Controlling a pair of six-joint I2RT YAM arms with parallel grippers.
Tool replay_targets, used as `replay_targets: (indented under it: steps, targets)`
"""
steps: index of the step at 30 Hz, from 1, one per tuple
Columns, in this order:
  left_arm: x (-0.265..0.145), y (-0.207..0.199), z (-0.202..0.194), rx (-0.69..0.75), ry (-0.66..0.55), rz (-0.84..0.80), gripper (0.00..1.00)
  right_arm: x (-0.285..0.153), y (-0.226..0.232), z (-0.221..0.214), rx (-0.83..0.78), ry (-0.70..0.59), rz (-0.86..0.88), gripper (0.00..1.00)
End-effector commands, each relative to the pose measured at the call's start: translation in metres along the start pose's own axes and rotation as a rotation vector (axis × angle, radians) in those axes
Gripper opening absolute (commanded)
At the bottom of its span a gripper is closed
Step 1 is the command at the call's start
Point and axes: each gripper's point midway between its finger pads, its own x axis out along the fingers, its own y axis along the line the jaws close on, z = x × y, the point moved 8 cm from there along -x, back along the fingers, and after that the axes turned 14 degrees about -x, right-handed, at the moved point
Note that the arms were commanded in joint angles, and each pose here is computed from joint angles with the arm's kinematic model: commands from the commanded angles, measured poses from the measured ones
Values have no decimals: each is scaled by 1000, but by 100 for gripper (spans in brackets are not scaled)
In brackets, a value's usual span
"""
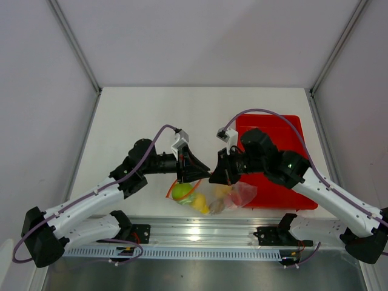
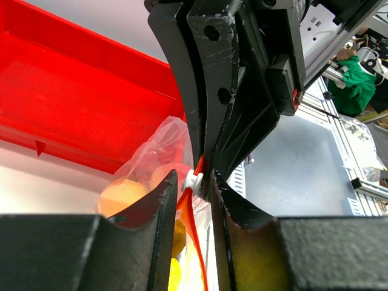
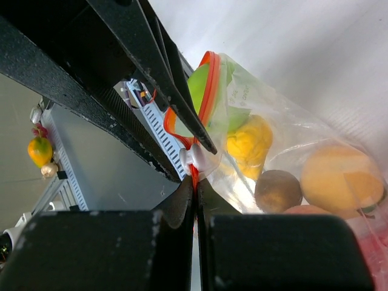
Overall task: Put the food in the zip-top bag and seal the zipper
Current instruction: Zip the zipper food storage bag at the center of the board.
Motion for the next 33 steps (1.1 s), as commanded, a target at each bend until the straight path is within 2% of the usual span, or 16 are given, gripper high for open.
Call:
replay_targets:
  steps: [1, 4, 14, 33]
  targets:
    - [2, -8, 3, 21, -2, -51, 30, -6, 5, 9, -23, -66, 27, 0]
    - [2, -5, 1, 10, 12, -41, 26, -5, 4, 9, -22, -68, 29, 0]
    - [1, -7, -2, -20, 51, -43, 1, -6, 2, 7, -2, -103, 1, 0]
    - [-22, -17, -14, -64, 83, 34, 1, -13, -12, 22, 84, -252, -115, 0]
